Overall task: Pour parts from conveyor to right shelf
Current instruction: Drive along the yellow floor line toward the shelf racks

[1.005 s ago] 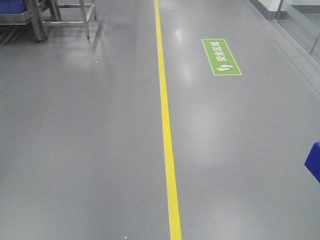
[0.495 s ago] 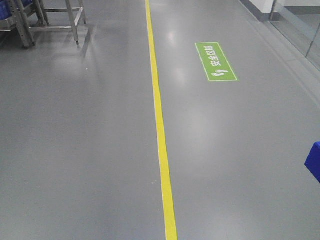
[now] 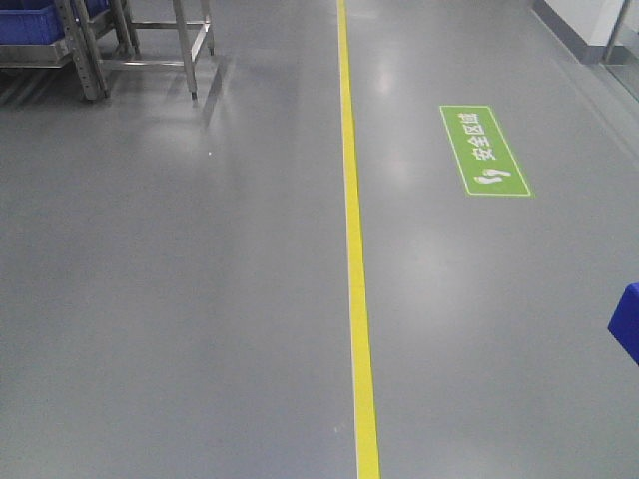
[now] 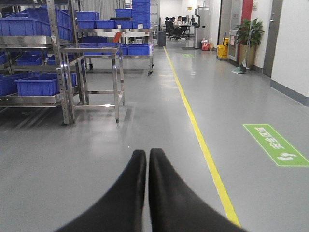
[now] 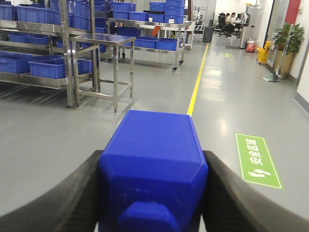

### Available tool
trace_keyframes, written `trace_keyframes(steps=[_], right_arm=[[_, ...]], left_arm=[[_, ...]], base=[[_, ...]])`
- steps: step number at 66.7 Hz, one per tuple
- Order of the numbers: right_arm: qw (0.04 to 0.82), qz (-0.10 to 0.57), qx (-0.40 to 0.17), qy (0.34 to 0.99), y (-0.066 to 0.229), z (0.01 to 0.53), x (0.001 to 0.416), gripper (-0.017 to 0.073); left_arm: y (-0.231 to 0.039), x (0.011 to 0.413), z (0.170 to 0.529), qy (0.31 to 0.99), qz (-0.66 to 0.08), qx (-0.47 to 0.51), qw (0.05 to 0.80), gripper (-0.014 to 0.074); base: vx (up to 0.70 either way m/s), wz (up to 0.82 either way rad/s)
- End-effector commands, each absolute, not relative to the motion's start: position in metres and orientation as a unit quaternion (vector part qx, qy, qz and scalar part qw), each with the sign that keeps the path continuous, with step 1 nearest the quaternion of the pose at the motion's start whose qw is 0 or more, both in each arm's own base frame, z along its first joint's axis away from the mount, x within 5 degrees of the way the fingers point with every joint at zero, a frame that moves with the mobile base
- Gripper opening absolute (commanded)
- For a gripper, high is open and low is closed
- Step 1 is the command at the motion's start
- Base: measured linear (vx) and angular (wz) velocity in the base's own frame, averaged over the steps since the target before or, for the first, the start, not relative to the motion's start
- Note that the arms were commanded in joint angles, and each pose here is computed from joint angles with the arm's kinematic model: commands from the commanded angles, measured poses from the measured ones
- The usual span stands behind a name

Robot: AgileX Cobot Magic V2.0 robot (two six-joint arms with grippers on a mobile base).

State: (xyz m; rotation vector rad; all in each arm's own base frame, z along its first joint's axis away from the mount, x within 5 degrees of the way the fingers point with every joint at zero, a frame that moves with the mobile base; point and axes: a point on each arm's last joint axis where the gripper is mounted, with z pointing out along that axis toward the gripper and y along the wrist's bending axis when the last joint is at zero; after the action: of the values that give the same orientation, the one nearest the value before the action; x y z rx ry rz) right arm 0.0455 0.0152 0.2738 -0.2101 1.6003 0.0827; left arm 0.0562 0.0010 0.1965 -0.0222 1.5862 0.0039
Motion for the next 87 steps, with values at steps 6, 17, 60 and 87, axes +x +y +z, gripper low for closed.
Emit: trace_keyframes(steps=[6,17,60,87], right_arm=[[0.721,0.025,-0.078,0.688,0.0122,0.2879,0.0455,-0.0008],[0.721,0.025,-0.078,0.688,0.0122,0.2879,0.0455,-0.0008],[0.721,0.026,-0.078,0.688,0.0122,0.2879,0.0455,-0.0008],[0.721,0.025,-0.078,0.688,0.0122,0.2879,0.0455,-0.0008]], left_arm=[[0.0009,0.0543,0.2121,0.675,-0.003,-0.014,0.737,-0.0006],[0.0009,0.0543,0.2121,0.675,-0.003,-0.014,0.737,-0.0006],[0.0009,0.0543,0.2121,0.675,-0.003,-0.014,0.737,-0.0006],[0.0009,0.0543,0.2121,0.675,-0.003,-0.014,0.737,-0.0006]], base=[[0.49,0.10],[0.50,0.01],[0.59,-0.18],[0.69,0.04]])
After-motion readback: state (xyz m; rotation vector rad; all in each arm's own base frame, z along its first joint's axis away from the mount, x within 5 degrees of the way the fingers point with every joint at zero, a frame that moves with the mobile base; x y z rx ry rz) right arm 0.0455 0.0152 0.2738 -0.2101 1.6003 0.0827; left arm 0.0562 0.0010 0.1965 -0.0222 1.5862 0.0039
